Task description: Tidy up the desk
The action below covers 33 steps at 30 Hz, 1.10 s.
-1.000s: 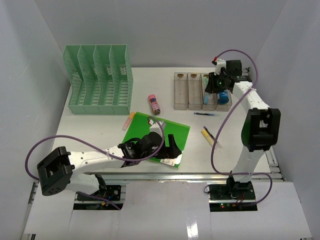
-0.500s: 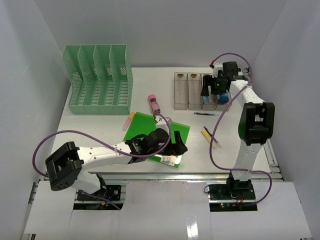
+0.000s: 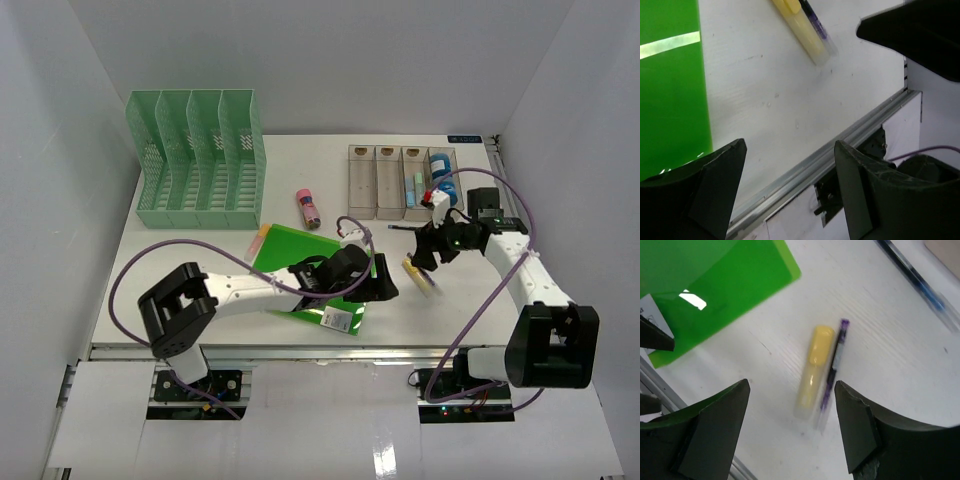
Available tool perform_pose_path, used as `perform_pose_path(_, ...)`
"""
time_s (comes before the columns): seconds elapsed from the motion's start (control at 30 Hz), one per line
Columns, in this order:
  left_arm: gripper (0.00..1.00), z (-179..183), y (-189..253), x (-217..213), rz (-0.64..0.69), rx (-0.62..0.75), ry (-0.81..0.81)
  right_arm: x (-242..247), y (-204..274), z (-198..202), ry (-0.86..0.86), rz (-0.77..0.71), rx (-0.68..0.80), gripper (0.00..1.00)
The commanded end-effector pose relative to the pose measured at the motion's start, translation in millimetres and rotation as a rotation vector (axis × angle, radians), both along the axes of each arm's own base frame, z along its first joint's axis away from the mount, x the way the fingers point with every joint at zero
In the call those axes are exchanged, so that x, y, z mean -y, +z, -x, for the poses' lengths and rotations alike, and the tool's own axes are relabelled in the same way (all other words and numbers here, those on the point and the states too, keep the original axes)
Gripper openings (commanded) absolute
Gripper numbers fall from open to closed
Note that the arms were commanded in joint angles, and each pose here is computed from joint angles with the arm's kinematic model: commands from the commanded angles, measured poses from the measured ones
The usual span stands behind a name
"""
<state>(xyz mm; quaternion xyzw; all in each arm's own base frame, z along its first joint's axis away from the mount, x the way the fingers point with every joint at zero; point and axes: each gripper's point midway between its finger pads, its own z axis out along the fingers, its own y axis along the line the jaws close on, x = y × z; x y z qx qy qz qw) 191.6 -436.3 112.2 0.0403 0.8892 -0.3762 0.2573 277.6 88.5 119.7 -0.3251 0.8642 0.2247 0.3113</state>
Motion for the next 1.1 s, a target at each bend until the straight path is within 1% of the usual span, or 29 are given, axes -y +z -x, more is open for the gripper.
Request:
perform_pose_path(0.0, 0.74, -16.1, -20.5, 20.9, -0.107, -0.107, 0.071, 36.6, 43.2, -16.1, -0.189, -0.096, 0.142, 0.74)
perform_pose_path(0.07, 0.72, -24.4, -26.2, 33.5, -0.150, -0.132, 0.089, 48.4, 50.9, -16.5, -0.238, -0.134, 0.158, 0.74)
perform_pose_path(0.13, 0.72, -35.2, -12.3, 50.8, -0.142, -0.128, 0.102, 54.2, 50.8, -14.2, -0.265, -0.164, 0.151, 0.74)
perform_pose_path(0.2, 0.71, -42.7, -15.2, 55.8, -0.178, -0.130, 0.126, 55.9, 45.9, -10.9, -0.282, -0.196, 0.137, 0.74)
perform_pose_path(0.23, 0.71, -44.7, -23.8, 54.9, -0.214, -0.139, 0.137, 55.8, 44.0, -9.8, -0.286, -0.207, 0.136, 0.74)
perform_pose_path(0.3, 0.69, -51.7, -20.2, 61.9, -0.225, -0.133, 0.149, 54.6, 37.7, -5.8, -0.288, -0.229, 0.120, 0.73)
perform_pose_path(0.37, 0.68, -56.1, -34.4, 61.3, -0.270, -0.137, 0.161, 55.3, 39.1, -4.5, -0.292, -0.244, 0.118, 0.73)
perform_pose_path(0.47, 0.66, -65.7, -34.6, 73.2, -0.267, -0.133, 0.168, 57.2, 43.3, -4.1, -0.297, -0.249, 0.135, 0.73)
perform_pose_path(0.57, 0.64, -70.0, -53.3, 76.8, -0.309, -0.148, 0.172, 59.0, 46.9, -2.1, -0.302, -0.263, 0.147, 0.73)
perform_pose_path(0.83, 0.58, -84.9, -66.5, 81.0, -0.363, -0.145, 0.196, 61.9, 51.8, 2.6, -0.304, -0.305, 0.164, 0.73)
perform_pose_path(1.07, 0.57, -88.3, -74.3, 82.3, -0.384, -0.149, 0.193, 62.4, 55.3, 5.8, -0.301, -0.329, 0.171, 0.72)
